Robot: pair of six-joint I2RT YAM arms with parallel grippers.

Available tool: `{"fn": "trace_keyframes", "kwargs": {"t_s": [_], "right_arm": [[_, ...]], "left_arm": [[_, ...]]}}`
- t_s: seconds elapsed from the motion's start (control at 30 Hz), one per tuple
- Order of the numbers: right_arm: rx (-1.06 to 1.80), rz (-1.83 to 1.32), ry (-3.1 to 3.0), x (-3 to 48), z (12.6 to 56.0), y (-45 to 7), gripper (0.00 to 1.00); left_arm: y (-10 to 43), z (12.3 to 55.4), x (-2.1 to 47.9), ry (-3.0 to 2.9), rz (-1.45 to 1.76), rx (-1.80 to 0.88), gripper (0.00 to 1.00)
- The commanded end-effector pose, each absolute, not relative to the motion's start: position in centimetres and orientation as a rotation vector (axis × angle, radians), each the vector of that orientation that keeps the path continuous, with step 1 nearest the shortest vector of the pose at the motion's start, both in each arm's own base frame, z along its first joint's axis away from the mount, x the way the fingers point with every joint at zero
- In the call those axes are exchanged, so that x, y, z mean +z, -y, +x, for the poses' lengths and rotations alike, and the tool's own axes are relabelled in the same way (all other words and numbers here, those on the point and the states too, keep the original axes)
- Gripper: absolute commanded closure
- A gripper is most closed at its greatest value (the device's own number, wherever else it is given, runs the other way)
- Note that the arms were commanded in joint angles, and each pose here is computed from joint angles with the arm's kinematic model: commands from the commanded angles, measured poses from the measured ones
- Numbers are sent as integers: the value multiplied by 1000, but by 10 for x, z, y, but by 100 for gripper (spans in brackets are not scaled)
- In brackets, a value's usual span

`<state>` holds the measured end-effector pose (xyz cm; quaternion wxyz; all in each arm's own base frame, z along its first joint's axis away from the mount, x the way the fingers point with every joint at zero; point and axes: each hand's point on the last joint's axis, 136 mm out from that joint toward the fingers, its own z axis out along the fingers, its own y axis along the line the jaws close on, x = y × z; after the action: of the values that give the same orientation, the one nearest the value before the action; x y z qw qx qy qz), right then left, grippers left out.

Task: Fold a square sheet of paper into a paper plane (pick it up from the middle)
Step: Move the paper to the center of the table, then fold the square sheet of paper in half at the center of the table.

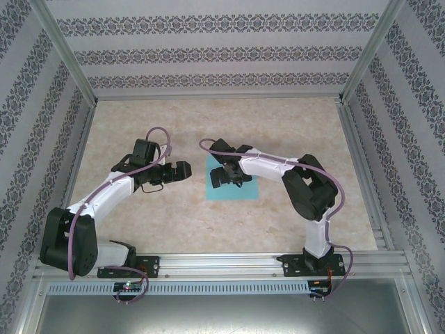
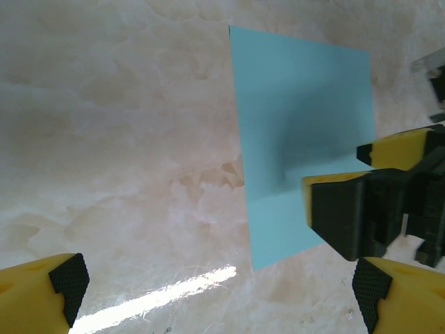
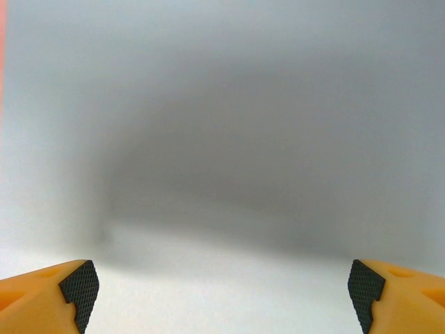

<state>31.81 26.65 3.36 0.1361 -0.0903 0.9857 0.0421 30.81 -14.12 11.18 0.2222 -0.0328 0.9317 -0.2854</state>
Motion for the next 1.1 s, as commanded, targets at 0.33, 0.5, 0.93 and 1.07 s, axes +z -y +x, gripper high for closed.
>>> {"fn": "trace_keyframes", "kwargs": {"t_s": [0.33,0.5,0.93,1.07], "right_arm": [[132,81,-2842,31,339,-263,6],[79,79,-2844,25,348,-257,7],[31,48,-2885,3,353,-254,10],[-7,37,-2922,-10,347,-253,12]], "left_arm": [[141,314,118,-2570,-101,-803,0],[143,315,116,-2575,-96,-816,0],[148,315,114,-2572,-103,-862,0],[147,314,113,-2575,-99,-859,0]]}}
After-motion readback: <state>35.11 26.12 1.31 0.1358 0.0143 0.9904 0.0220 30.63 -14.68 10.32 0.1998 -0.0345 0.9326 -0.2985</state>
